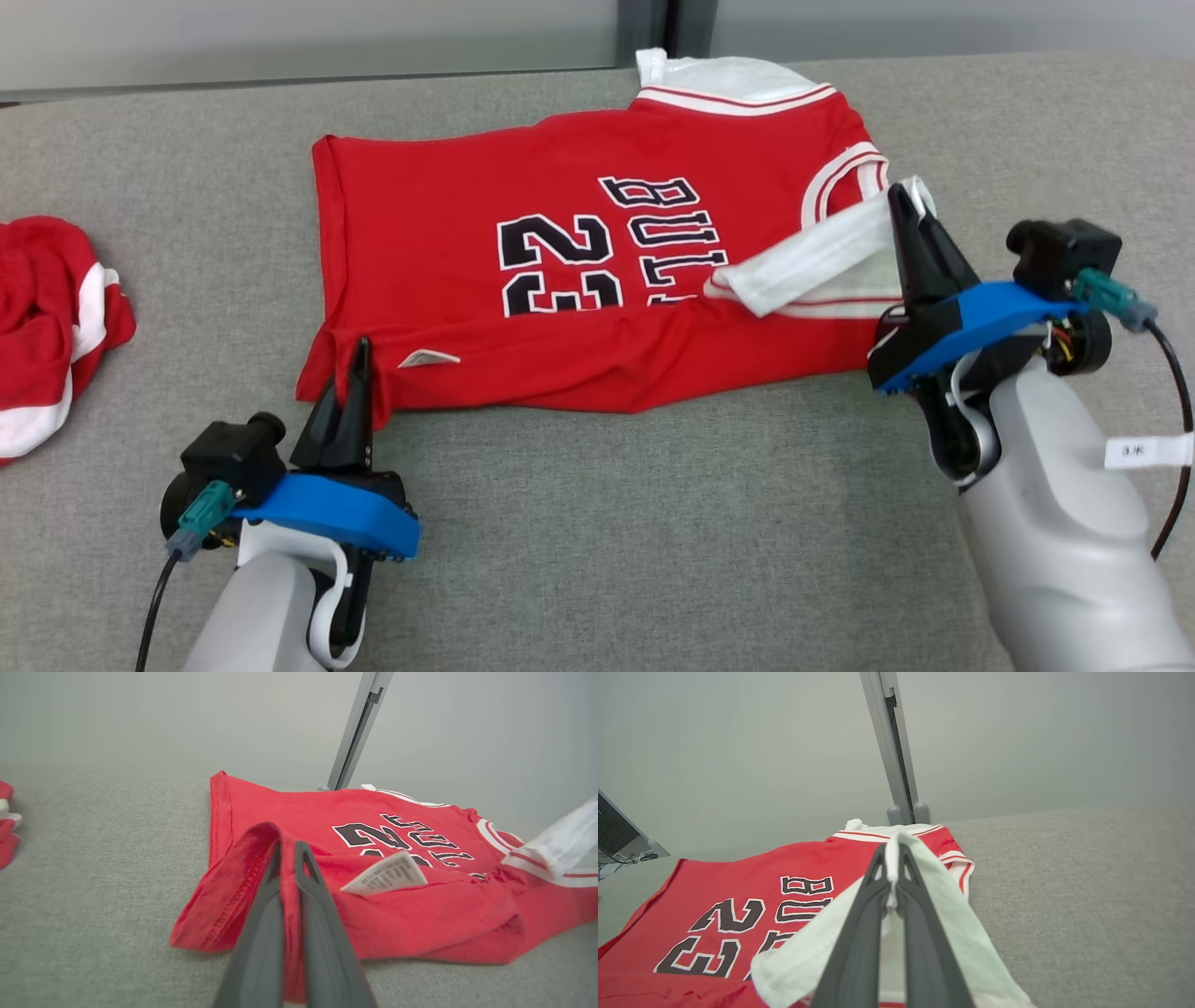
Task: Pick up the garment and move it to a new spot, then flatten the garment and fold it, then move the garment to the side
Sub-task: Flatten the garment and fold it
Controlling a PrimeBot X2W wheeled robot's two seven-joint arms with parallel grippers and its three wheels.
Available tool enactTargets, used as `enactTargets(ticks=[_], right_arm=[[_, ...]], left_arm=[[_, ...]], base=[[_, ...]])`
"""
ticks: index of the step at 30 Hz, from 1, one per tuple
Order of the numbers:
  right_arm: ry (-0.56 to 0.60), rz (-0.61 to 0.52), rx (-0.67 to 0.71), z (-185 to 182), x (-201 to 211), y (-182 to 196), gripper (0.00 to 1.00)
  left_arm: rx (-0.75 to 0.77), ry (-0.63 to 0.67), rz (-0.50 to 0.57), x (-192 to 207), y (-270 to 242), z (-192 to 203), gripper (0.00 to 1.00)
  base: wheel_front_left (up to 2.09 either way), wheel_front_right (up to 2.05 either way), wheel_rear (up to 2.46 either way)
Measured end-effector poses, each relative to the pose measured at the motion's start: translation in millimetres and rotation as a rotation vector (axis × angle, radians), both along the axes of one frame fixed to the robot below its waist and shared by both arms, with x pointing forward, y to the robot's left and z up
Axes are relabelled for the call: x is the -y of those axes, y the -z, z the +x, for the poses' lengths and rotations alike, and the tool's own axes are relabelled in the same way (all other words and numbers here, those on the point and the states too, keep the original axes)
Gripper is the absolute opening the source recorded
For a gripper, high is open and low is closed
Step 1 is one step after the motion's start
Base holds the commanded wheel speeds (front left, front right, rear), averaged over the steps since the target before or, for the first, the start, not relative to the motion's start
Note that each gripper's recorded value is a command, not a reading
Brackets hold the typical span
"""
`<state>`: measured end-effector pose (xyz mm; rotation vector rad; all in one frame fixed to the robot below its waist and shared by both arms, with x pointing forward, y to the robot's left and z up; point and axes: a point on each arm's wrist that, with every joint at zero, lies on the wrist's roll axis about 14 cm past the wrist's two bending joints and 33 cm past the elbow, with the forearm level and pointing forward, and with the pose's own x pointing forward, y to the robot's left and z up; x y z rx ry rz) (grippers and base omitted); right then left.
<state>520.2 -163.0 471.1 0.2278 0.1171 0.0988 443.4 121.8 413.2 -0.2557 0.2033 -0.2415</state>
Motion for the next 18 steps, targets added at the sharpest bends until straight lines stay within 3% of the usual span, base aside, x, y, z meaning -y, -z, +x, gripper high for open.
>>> enactTargets(ticks=[12,13,14,18], right_arm=[[-0.007,-0.036,-0.043,29,-3,15,0.0],[-0.006,-0.037,-0.043,30,-3,16,0.47],[-0.006,-0.038,-0.046,30,-3,17,1.0],[-0.004,-0.039,-0.046,31,-3,17,1.0]], left_arm=[[-0.005,-0.001,0.013,-5,4,13,0.0],[-0.004,-0.003,0.014,-6,3,14,0.36],[0.002,-0.006,0.016,-7,2,16,1.0],[0.031,-0.028,0.018,-13,-7,23,1.0]], base=[[0.0,0.0,0.0],[0.0,0.0,0.0],[0.0,0.0,0.0],[0.0,0.0,0.0]])
